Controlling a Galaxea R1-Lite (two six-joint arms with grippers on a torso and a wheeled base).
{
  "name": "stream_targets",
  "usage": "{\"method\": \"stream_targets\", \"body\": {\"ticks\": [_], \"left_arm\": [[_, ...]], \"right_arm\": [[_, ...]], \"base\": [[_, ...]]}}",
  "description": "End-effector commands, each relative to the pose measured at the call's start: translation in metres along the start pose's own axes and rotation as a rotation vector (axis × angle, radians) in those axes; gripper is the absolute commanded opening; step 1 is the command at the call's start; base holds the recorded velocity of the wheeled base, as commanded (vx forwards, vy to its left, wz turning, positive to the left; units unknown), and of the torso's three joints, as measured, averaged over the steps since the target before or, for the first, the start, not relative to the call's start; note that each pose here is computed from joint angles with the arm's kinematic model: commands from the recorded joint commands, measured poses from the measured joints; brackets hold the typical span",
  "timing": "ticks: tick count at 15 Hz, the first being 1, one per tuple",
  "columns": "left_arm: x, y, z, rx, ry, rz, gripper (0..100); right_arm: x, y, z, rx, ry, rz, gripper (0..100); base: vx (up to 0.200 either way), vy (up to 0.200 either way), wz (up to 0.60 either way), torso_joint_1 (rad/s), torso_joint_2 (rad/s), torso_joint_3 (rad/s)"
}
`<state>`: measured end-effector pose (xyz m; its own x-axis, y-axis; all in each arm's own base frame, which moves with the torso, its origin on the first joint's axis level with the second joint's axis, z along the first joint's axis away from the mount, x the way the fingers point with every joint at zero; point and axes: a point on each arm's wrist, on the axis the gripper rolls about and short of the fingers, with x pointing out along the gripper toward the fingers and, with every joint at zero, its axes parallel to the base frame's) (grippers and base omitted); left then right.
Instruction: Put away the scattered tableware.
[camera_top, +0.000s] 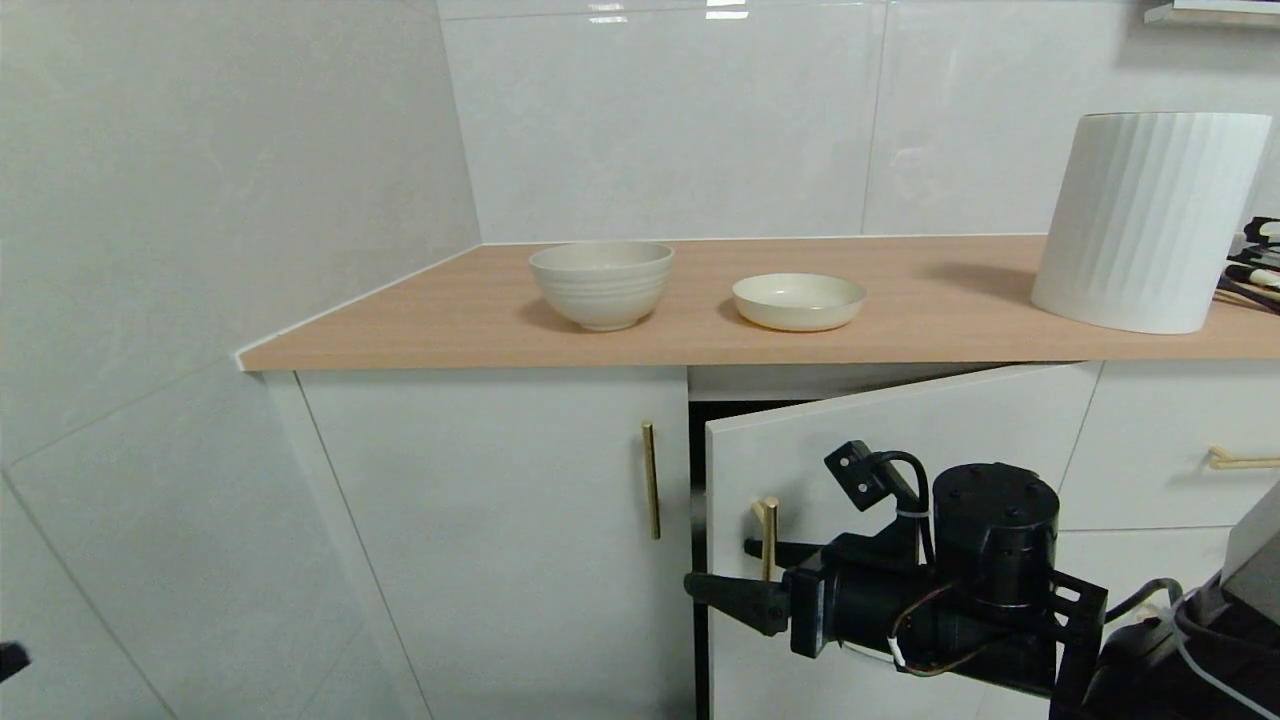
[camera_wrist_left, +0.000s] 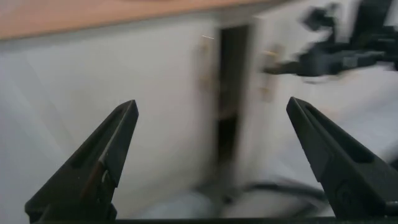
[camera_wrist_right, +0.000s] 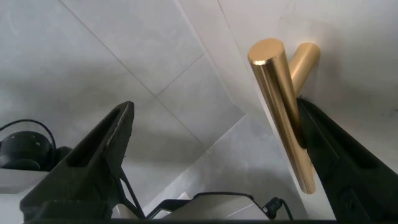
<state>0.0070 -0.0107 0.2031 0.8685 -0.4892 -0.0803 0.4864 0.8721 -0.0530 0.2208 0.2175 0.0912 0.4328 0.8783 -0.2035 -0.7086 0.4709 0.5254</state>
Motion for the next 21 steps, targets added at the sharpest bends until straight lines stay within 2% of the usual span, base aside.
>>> {"method": "stream_targets", "body": {"ticks": [1, 2, 4, 6, 8, 12, 14, 17, 18, 21], "left_arm": [[0.113, 0.044, 0.033, -0.173, 0.272, -0.278, 100], [0.138, 0.046, 0.026, -0.190, 0.320, -0.334, 100], [0.182, 0.044, 0.006, -0.251, 0.400, -0.412, 100], [0.207, 0.035, -0.014, -0.309, 0.441, -0.462, 100], [0.222, 0.025, -0.038, -0.334, 0.459, -0.510, 100], [0.239, 0.017, -0.070, -0.363, 0.484, -0.528, 100], [0.242, 0.013, -0.071, -0.386, 0.486, -0.517, 100], [0.242, 0.010, -0.071, -0.388, 0.486, -0.521, 100], [0.244, 0.009, -0.070, -0.386, 0.486, -0.524, 0], [0.250, 0.005, -0.072, -0.371, 0.482, -0.541, 0]], "right_arm": [[0.001, -0.001, -0.001, 0.003, 0.006, 0.000, 100], [0.000, 0.000, -0.001, 0.002, 0.004, 0.000, 100], [0.001, -0.001, -0.002, 0.005, 0.008, -0.002, 100], [0.001, -0.002, -0.002, 0.006, 0.009, -0.002, 100], [0.001, -0.002, -0.004, 0.007, 0.014, -0.003, 100], [0.001, -0.002, -0.005, 0.009, 0.018, -0.005, 100], [0.001, -0.002, -0.006, 0.009, 0.019, -0.006, 100], [0.002, -0.004, -0.007, 0.010, 0.024, -0.009, 100], [0.002, -0.004, -0.008, 0.011, 0.027, -0.010, 100], [0.002, -0.004, -0.008, 0.012, 0.027, -0.010, 100]], "base": [[0.000, 0.000, 0.00, 0.000, 0.00, 0.000], [0.000, 0.000, 0.00, 0.000, 0.00, 0.000], [0.000, 0.000, 0.00, 0.000, 0.00, 0.000], [0.000, 0.000, 0.00, 0.000, 0.00, 0.000], [0.000, 0.000, 0.00, 0.000, 0.00, 0.000], [0.000, 0.000, 0.00, 0.000, 0.00, 0.000], [0.000, 0.000, 0.00, 0.000, 0.00, 0.000], [0.000, 0.000, 0.00, 0.000, 0.00, 0.000], [0.000, 0.000, 0.00, 0.000, 0.00, 0.000], [0.000, 0.000, 0.00, 0.000, 0.00, 0.000]]}}
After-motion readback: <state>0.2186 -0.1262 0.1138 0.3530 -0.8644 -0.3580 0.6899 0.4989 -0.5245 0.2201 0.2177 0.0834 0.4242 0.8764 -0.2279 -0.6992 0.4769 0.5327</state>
